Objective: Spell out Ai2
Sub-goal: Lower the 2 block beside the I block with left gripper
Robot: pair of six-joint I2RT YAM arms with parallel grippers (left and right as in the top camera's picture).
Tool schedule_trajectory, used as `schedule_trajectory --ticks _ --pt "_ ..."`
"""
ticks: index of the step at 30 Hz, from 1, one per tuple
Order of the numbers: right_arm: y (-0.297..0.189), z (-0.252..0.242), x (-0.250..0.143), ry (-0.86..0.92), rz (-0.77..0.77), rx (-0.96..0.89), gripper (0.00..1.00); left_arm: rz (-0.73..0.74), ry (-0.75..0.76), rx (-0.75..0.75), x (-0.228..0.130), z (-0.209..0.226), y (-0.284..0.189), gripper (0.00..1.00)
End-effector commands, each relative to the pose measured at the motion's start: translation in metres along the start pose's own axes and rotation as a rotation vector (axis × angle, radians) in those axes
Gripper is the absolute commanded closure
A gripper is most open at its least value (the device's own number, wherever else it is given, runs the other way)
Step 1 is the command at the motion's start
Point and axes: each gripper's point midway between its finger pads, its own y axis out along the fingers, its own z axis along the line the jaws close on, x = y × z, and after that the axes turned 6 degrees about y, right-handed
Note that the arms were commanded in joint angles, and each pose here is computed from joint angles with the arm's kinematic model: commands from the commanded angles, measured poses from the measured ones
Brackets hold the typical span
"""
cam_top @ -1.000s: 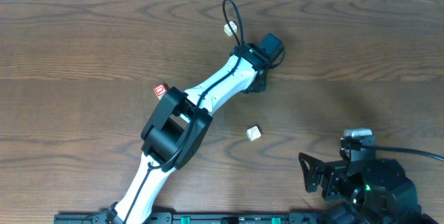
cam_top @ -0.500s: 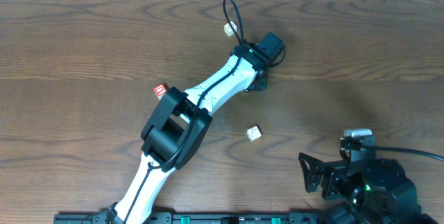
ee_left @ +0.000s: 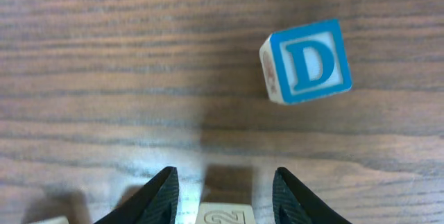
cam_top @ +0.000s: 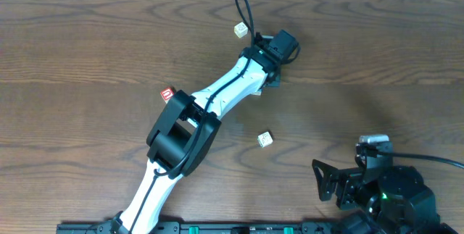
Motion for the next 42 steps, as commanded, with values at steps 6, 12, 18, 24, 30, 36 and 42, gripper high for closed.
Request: schedule_trajectory --ticks 6,12,18,24,30,36,42 --pt "0.001 -0.003 -0.001 -0.011 0.001 -0.013 0.01 -0.046 0.106 0.006 0.022 -0.001 -0.009 0.80" --pt "0.001 -0.003 -0.001 -0.011 0.001 -0.013 0.01 0.018 0.118 -0.088 0.010 -0.019 -0.015 0.94" --pt "0.001 -0.003 -0.001 -0.011 0.001 -0.013 0.01 0.111 0.148 -0.091 -0.020 -0.030 -0.020 0.94" --pt "0.001 -0.003 -0.001 -0.011 0.001 -0.013 0.01 0.131 0.191 -0.093 -0.035 -0.045 -0.025 0.94" --pt "0.001 -0.003 -0.001 -0.011 0.001 -0.013 0.01 0.156 0.169 -0.074 -0.044 -0.041 -0.020 0.94" --pt "0.001 -0.003 -0.001 -0.011 0.001 -0.013 0.01 0.144 0.141 -0.075 -0.047 -0.041 -0.010 0.94" --pt "0.001 -0.003 -0.001 -0.011 0.001 -0.013 0.01 0.101 0.106 -0.051 -0.038 -0.039 -0.008 0.94"
